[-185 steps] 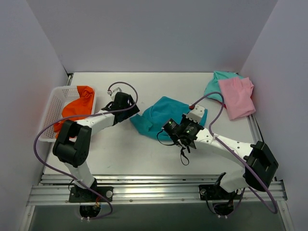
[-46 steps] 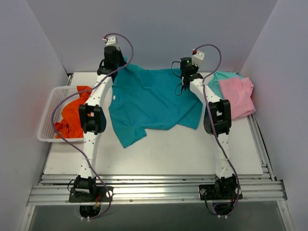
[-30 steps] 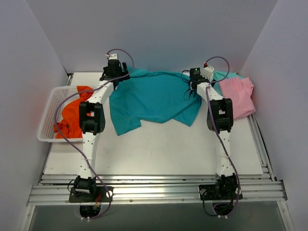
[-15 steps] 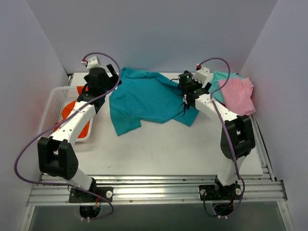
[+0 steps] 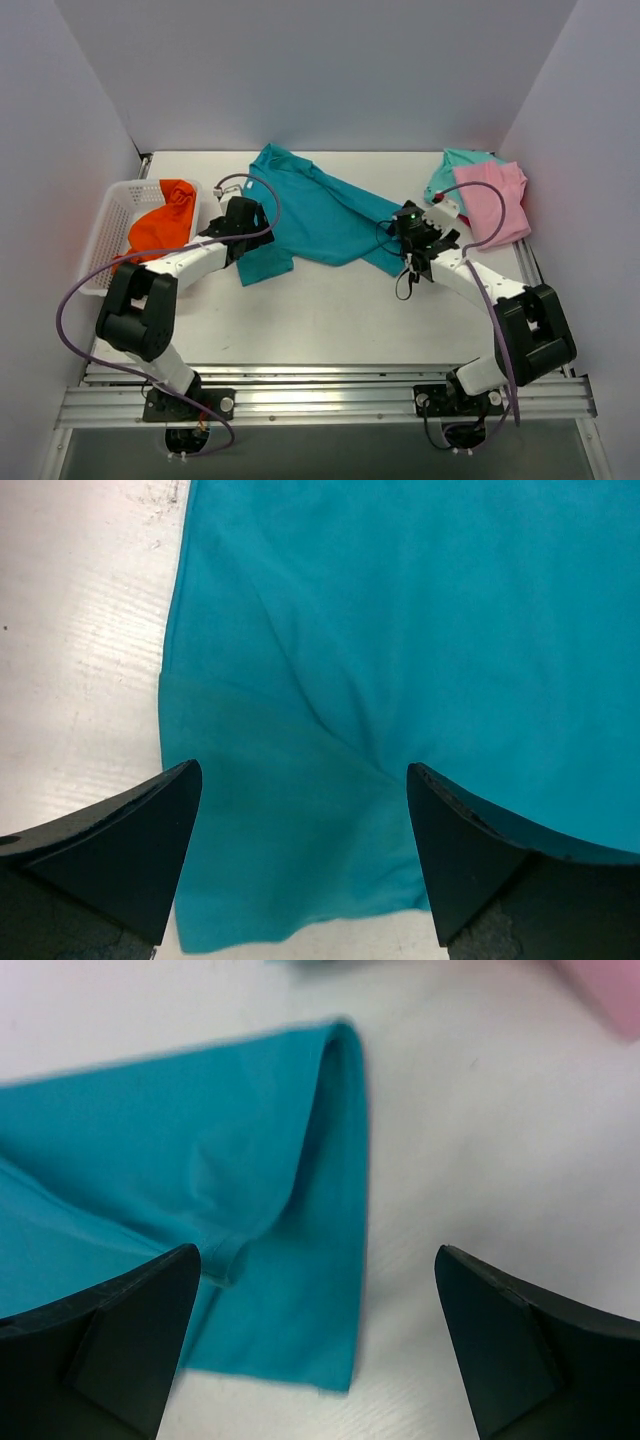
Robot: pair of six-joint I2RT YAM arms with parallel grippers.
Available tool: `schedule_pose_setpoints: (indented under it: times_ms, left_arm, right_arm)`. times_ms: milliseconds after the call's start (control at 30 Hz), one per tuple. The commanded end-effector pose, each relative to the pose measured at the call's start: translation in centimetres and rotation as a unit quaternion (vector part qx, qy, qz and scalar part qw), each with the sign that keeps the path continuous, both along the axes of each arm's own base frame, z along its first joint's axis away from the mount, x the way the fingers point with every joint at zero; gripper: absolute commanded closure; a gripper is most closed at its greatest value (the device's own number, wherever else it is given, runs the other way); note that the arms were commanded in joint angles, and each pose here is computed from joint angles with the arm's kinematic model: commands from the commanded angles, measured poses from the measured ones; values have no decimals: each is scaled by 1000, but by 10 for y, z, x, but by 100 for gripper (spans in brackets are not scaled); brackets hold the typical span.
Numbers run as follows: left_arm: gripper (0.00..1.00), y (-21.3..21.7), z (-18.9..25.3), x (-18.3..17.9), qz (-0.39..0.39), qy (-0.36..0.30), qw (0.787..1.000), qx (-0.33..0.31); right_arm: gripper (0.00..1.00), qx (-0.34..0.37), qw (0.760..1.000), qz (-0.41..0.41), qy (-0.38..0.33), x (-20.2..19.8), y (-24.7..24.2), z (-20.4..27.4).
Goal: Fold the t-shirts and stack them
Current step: Flatten out the tshirt
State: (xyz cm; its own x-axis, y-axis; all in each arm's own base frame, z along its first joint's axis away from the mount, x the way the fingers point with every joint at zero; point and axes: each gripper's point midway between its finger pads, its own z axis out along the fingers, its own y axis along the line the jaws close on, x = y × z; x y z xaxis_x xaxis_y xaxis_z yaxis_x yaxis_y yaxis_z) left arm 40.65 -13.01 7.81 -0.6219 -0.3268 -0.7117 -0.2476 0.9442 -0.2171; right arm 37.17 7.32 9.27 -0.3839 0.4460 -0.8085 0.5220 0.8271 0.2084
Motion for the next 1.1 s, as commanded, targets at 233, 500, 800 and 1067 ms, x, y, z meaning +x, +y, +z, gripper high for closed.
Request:
schedule_pose_setpoints:
  times_ms: [233, 500, 800, 1067]
  left_arm:
    - [17, -25, -28, 40, -15, 17, 1000, -3]
    - [90, -21, -84, 32, -26, 106, 993, 52]
    - [95, -15, -93, 30, -22, 113, 992, 50]
    - [94, -6, -24, 23, 3, 38, 999, 33]
  right_arm:
    - [0, -35, 996, -19, -81, 71, -14, 105]
    - [0, -94, 987, -37, -125, 205, -29, 212]
    - [0, -92, 945, -92, -299, 200, -100, 373]
    - [4, -20, 981, 51, -184, 116, 30, 204]
